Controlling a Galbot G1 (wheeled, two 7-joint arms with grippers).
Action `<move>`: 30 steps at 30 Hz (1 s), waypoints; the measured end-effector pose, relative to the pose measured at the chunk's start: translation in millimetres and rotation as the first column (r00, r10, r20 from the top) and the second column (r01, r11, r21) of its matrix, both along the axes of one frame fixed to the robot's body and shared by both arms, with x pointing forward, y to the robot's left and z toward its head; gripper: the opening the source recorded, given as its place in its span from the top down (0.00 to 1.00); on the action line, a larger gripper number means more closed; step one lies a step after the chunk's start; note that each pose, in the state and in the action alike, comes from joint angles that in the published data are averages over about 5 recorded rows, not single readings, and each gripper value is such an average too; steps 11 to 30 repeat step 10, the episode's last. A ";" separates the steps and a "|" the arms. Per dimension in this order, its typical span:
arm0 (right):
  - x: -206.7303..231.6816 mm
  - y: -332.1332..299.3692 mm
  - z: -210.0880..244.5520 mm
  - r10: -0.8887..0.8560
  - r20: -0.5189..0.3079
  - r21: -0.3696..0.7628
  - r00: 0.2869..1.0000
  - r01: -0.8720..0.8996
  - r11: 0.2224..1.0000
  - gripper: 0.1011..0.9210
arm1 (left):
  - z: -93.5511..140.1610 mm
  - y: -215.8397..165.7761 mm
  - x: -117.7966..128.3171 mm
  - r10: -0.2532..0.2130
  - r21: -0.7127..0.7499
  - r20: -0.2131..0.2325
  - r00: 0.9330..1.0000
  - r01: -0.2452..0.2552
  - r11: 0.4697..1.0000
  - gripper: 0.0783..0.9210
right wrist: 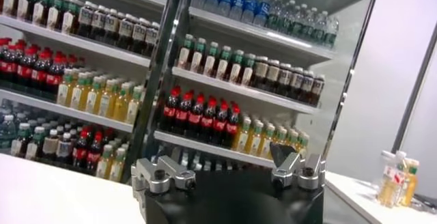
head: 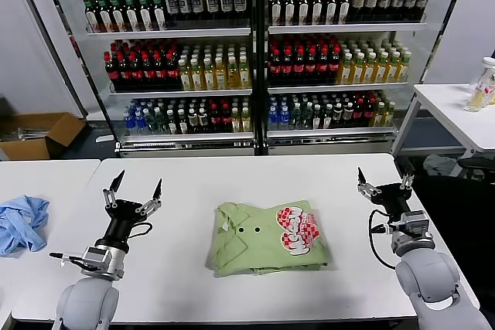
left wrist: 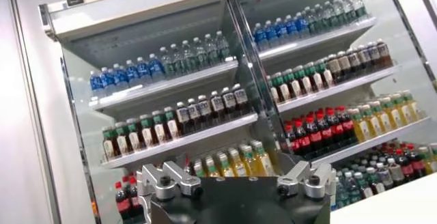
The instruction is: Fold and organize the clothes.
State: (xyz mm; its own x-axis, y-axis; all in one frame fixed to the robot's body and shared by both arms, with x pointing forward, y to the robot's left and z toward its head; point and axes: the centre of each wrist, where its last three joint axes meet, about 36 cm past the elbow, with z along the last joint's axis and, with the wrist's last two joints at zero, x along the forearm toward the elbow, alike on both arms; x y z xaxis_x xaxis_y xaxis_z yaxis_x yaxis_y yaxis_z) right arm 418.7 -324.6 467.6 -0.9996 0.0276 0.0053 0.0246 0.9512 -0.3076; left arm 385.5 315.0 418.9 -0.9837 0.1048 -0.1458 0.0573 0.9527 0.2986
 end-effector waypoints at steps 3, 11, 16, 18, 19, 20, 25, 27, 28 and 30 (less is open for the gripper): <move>1.6 0.2 -5.0 0.001 0.001 -0.013 1.000 -0.001 1.000 0.12 | -0.6 1.9 5.1 0.007 0.005 -0.001 1.000 -0.007 1.000 0.12; 4.2 1.2 -12.3 -0.004 -0.002 -0.035 1.000 0.004 0.999 0.12 | -1.2 4.1 9.7 0.030 -0.002 0.003 1.000 -0.030 1.000 0.12; 4.2 1.2 -12.3 -0.004 -0.002 -0.035 1.000 0.004 0.999 0.12 | -1.2 4.1 9.7 0.030 -0.002 0.003 1.000 -0.030 1.000 0.12; 4.2 1.2 -12.3 -0.004 -0.002 -0.035 1.000 0.004 0.999 0.12 | -1.2 4.1 9.7 0.030 -0.002 0.003 1.000 -0.030 1.000 0.12; 4.2 1.2 -12.3 -0.004 -0.002 -0.035 1.000 0.004 0.999 0.12 | -1.2 4.1 9.7 0.030 -0.002 0.003 1.000 -0.030 1.000 0.12; 4.2 1.2 -12.3 -0.004 -0.002 -0.035 1.000 0.004 0.999 0.12 | -1.2 4.1 9.7 0.030 -0.002 0.003 1.000 -0.030 1.000 0.12; 4.2 1.2 -12.3 -0.004 -0.002 -0.035 1.000 0.004 0.999 0.12 | -1.2 4.1 9.7 0.030 -0.002 0.003 1.000 -0.030 1.000 0.12; 4.2 1.2 -12.3 -0.004 -0.002 -0.035 1.000 0.004 0.999 0.12 | -1.2 4.1 9.7 0.030 -0.002 0.003 1.000 -0.030 1.000 0.12; 4.2 1.2 -12.3 -0.004 -0.002 -0.035 1.000 0.004 0.999 0.12 | -1.2 4.1 9.7 0.030 -0.002 0.003 1.000 -0.030 1.000 0.12; 4.2 1.2 -12.3 -0.004 -0.002 -0.035 1.000 0.004 0.999 0.12 | -1.2 4.1 9.7 0.030 -0.002 0.003 1.000 -0.030 1.000 0.12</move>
